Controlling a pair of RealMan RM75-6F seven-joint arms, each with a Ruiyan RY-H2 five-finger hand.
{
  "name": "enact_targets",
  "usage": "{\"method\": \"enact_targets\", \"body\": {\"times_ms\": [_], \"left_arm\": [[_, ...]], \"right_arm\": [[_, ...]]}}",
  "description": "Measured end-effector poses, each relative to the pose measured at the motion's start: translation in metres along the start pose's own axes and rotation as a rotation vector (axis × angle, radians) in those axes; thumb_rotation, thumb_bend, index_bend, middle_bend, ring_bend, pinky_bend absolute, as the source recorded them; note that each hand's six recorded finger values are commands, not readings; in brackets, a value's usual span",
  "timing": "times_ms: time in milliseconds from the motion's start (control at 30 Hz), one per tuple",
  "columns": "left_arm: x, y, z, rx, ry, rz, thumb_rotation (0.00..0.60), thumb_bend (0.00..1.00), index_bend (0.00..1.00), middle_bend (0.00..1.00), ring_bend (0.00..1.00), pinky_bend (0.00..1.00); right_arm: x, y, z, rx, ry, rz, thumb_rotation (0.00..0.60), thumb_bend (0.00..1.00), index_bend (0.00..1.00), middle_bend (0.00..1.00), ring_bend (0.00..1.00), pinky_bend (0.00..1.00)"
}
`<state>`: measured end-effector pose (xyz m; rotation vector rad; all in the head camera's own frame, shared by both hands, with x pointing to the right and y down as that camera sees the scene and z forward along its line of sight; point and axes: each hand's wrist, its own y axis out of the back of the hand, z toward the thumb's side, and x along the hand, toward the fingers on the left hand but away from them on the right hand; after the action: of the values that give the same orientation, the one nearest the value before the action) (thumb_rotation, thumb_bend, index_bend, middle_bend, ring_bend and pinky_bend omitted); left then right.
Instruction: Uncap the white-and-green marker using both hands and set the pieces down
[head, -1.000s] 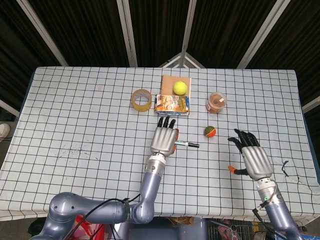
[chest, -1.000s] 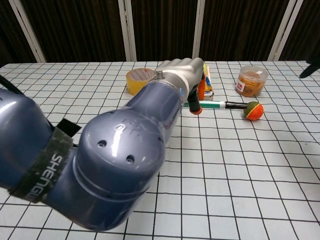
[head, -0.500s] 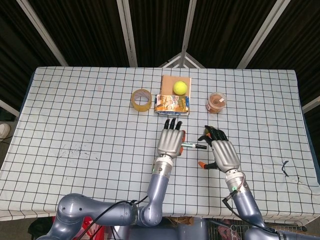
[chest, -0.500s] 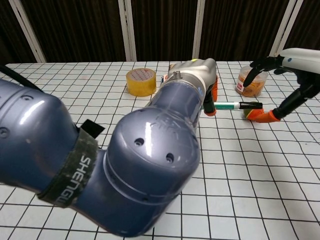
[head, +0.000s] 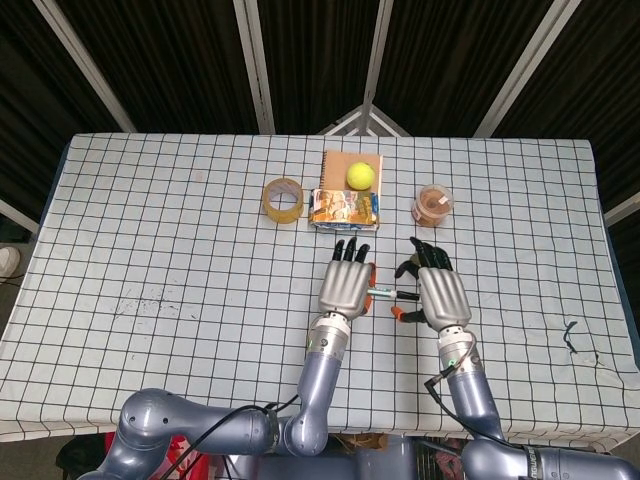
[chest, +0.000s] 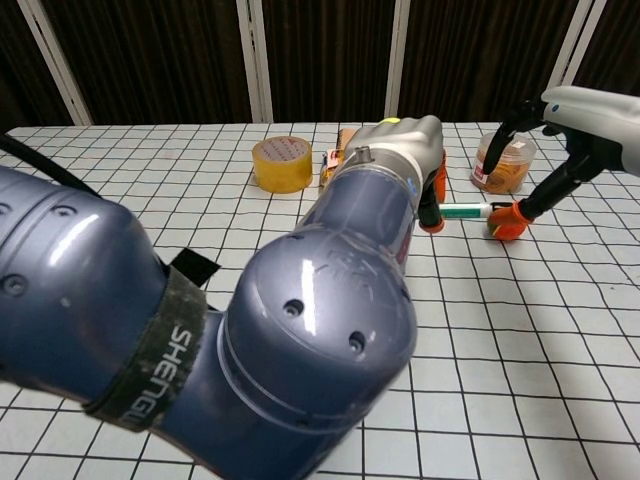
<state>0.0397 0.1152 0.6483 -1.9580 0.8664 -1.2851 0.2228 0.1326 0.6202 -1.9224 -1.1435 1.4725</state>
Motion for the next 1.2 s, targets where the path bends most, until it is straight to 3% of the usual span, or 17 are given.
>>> {"method": "enact_targets", "body": {"times_ms": [300,1200], "left_arm": [[0.001,-0.002,-0.004,0.004,0.010,-0.005,0.600,0.51,0.66,0.13,0.00,0.01],[0.000,-0.002,-0.007,0.002,0.001,-0.009,0.600,0.51,0.66,0.14,0.00,0.01]], "right_arm": [[-0.001,-0.002,-0.008,0.033,-0.023,-0.007,0.600,0.23,0.53,0.04,0.02,0.04],[-0.009,-0.009,-0.015,0.091,-0.053,0.003,0.600,0.30,0.56,0.04,0.03,0.04]]}}
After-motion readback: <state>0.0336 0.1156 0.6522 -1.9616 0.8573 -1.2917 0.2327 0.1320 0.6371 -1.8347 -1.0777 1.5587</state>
